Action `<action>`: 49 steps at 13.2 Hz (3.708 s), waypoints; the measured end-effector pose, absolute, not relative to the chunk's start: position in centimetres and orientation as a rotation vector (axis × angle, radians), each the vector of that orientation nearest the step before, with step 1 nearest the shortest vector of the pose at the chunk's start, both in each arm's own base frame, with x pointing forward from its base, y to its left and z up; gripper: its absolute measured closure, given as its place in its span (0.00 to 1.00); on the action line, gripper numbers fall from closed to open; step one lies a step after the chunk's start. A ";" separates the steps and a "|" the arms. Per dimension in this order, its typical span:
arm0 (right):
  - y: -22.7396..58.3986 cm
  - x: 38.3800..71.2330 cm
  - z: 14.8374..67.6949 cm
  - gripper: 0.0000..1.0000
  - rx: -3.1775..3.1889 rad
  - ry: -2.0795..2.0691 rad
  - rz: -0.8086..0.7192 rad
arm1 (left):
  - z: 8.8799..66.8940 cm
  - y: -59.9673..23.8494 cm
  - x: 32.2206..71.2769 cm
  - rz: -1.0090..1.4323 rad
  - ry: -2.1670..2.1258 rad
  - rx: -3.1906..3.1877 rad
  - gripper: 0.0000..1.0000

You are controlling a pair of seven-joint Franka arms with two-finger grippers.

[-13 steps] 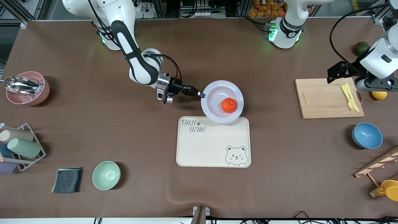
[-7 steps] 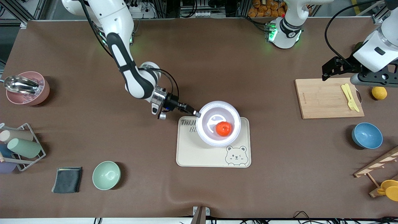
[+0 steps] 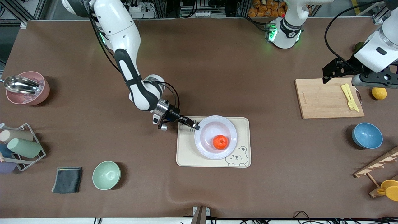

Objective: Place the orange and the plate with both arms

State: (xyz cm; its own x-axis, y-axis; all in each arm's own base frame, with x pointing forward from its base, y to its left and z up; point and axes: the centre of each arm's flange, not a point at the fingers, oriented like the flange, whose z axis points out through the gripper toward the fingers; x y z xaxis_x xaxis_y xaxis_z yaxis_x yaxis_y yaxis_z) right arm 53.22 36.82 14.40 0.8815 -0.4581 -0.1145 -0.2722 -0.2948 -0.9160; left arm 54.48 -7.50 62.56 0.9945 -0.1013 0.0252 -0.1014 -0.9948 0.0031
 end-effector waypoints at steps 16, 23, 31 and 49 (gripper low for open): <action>30.0 61.2 19.8 0.46 -2.226 0.490 0.044 | 62.0 -7.2 54.5 0.023 -0.152 3.134 0.00; 14.1 65.5 22.5 0.29 -2.337 0.356 0.156 | 62.1 -4.5 54.8 0.024 -0.077 3.137 0.00; 1.6 65.8 28.9 0.00 -2.632 0.108 0.159 | 62.1 -4.9 54.8 0.023 -0.087 3.137 0.00; -4.6 55.5 57.6 0.00 -3.082 -0.241 0.082 | 62.1 -5.3 55.0 0.024 -0.099 3.136 0.00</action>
